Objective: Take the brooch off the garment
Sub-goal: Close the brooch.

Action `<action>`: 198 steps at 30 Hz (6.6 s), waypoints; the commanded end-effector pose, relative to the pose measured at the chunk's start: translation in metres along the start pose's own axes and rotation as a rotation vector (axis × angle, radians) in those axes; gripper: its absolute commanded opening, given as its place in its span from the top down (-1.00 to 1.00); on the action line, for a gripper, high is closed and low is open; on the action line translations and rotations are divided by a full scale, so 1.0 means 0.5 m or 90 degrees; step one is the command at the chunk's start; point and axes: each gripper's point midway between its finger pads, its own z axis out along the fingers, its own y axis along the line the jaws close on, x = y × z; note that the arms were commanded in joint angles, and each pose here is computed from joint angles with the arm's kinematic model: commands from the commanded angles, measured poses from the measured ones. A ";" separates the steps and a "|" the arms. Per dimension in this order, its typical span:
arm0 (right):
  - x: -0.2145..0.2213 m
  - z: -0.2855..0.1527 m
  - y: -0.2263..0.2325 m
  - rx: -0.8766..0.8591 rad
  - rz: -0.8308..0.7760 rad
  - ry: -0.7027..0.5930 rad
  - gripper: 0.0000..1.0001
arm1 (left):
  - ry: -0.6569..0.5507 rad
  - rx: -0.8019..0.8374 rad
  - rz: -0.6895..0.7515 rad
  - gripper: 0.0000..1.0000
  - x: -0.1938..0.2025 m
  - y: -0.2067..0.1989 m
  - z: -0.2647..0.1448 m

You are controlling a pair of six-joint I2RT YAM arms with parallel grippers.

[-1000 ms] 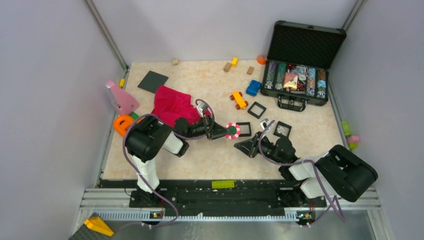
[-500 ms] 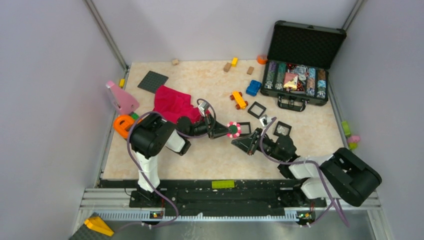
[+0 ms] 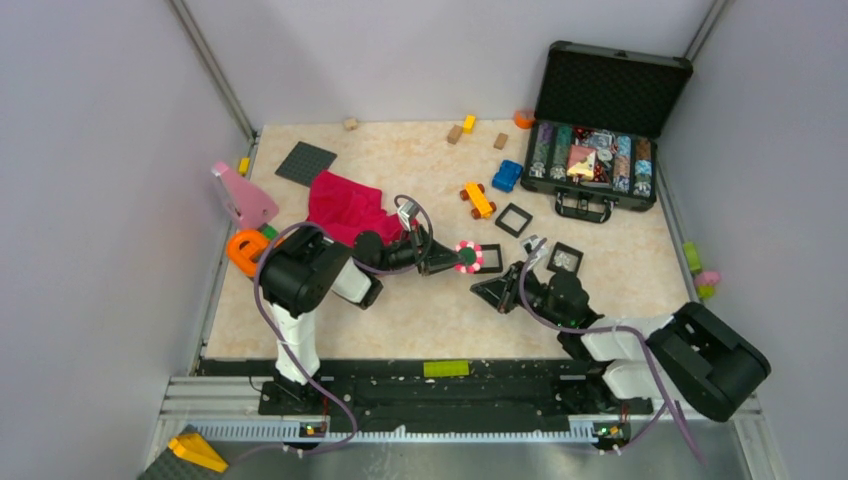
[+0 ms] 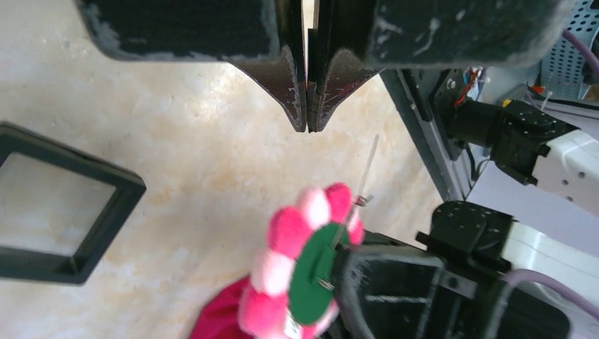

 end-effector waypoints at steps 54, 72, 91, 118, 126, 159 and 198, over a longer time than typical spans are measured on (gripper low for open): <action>-0.147 -0.055 0.071 -0.050 -0.072 -0.009 -0.15 | 0.059 0.044 0.044 1.00 0.064 -0.026 0.036; -0.050 -0.069 0.044 -0.024 -0.210 0.047 -0.73 | 0.098 0.017 0.016 1.00 0.080 -0.057 0.035; -0.070 -0.072 0.066 -0.029 -0.270 0.002 -0.67 | 0.141 0.002 0.005 1.00 0.109 -0.068 0.032; -0.069 -0.065 0.067 -0.026 -0.268 0.005 -0.05 | 0.158 0.019 0.001 1.00 0.130 -0.078 0.040; -0.071 -0.070 0.075 -0.035 -0.250 -0.003 -0.30 | 0.160 0.024 0.006 1.00 0.133 -0.080 0.041; -0.106 -0.117 0.100 -0.187 0.033 -0.050 -0.15 | 0.165 0.085 0.050 1.00 0.141 -0.133 0.033; -0.111 -0.110 0.122 -0.216 0.036 -0.038 0.01 | 0.188 0.110 0.050 1.00 0.160 -0.153 0.044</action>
